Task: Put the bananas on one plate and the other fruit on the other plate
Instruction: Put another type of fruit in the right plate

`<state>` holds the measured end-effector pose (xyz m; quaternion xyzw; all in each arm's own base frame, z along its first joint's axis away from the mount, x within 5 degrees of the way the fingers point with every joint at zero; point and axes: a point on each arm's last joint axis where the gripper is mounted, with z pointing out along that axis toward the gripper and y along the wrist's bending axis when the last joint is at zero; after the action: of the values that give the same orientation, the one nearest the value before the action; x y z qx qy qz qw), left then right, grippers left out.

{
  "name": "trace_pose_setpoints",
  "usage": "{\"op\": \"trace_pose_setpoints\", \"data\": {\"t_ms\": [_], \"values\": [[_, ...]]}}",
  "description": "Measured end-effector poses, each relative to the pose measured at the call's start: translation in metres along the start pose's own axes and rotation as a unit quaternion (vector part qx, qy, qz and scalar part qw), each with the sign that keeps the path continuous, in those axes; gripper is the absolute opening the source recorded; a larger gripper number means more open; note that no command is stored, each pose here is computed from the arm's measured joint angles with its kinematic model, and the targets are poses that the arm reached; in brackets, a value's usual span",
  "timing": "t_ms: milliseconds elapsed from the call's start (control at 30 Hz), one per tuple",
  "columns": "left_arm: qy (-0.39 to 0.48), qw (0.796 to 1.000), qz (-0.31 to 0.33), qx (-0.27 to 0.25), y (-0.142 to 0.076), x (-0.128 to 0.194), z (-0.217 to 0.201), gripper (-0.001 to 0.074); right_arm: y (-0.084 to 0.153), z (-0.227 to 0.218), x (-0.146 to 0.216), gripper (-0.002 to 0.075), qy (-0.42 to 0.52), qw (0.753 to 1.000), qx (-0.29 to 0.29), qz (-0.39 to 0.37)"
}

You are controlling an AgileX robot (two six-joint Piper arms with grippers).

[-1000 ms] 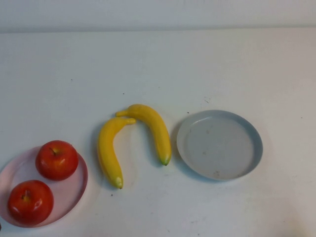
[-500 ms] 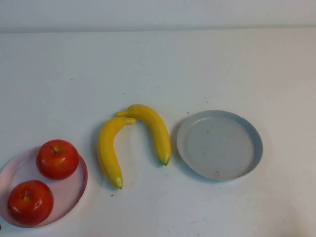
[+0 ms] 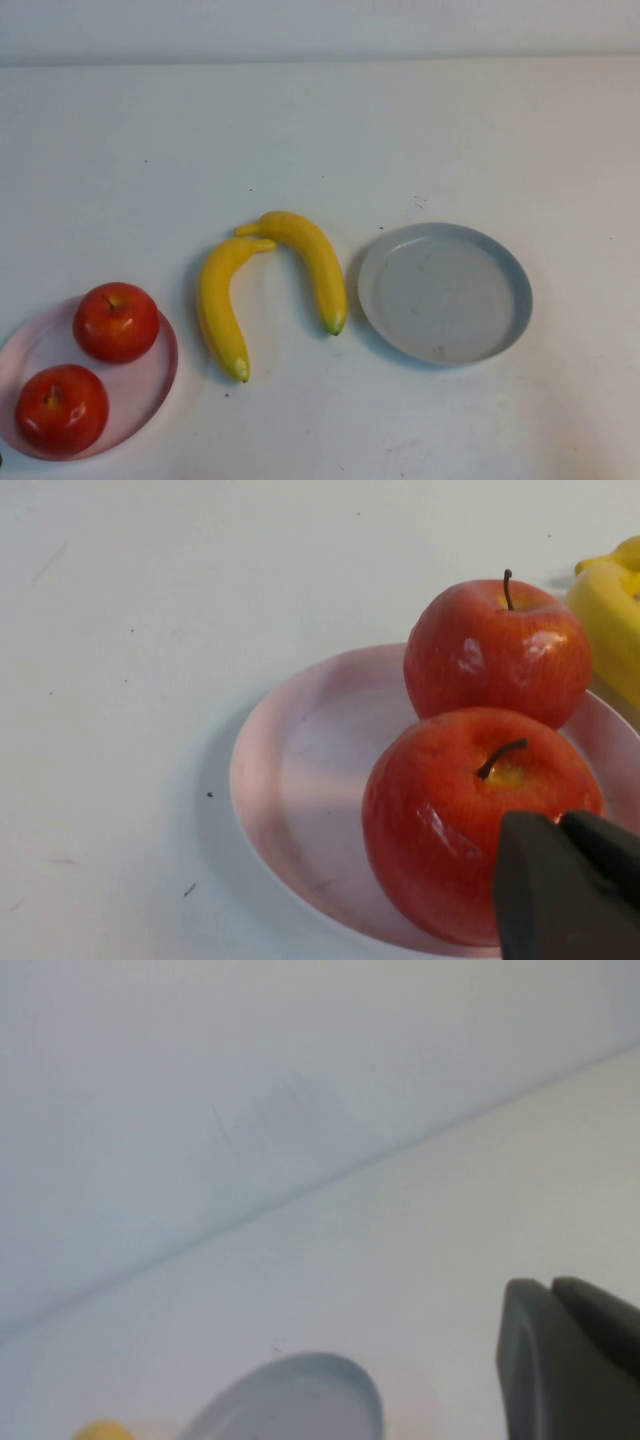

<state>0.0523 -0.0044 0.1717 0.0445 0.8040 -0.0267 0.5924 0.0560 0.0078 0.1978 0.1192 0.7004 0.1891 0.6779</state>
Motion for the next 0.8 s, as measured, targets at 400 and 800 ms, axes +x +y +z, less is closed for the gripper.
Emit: {"op": "trace_pose_setpoints", "data": {"t_ms": [400,800], "values": [[0.000,1.000,0.000,0.000,0.000,0.000,0.000,0.0003,0.047,0.001,-0.040,-0.0017,0.144,0.981,-0.080,0.106],[0.000,1.000,0.000,0.000,0.000,0.000,0.000,0.0003,0.081,0.100,-0.095,-0.0015,0.450,0.890,-0.065,-0.024]]}}
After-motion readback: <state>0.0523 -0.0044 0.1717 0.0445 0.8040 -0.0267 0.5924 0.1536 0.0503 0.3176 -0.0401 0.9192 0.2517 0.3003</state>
